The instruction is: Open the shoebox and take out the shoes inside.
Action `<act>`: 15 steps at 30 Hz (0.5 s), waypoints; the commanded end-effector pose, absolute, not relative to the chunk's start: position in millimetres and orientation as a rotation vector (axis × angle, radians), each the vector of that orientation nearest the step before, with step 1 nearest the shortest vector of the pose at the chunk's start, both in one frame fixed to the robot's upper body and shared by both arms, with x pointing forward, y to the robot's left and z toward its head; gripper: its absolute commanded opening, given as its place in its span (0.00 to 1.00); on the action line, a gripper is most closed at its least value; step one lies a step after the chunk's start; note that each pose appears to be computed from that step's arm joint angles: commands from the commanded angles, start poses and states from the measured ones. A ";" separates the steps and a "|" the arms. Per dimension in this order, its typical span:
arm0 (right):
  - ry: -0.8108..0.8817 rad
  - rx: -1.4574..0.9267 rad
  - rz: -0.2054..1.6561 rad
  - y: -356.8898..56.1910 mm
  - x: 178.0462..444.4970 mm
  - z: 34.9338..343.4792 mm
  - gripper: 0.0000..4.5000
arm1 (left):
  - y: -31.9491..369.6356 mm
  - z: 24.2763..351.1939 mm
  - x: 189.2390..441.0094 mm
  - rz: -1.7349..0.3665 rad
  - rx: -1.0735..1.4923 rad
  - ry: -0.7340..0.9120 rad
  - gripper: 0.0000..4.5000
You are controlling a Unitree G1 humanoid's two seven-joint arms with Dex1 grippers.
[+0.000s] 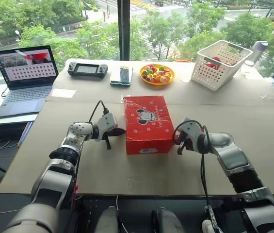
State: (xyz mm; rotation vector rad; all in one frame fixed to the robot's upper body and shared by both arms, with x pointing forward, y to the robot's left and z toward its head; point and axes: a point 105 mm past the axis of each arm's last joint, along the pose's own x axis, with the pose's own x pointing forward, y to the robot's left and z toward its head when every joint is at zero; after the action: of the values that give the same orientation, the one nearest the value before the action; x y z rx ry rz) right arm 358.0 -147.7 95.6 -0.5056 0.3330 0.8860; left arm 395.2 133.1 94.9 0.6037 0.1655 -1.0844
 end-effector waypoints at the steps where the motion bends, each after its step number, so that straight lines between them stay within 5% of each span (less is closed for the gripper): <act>1: 0.293 -0.495 0.860 -156.6 359.1 107.8 0.00 | 170.8 101.6 393.4 -0.989 0.601 0.167 0.00; 6: 0.275 -0.397 0.871 -162.5 361.0 118.1 0.00 | 213.0 123.0 373.0 -0.841 0.458 0.077 0.00; 15: 0.259 -0.296 0.934 -168.6 367.8 134.4 0.00 | 194.8 148.3 290.4 -0.753 0.192 0.015 0.00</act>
State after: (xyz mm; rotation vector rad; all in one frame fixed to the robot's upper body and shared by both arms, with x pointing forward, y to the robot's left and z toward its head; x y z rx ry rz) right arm 365.9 -165.2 127.2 -0.2795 0.2775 0.9257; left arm 299.2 199.2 134.4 0.2035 0.0571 -0.7726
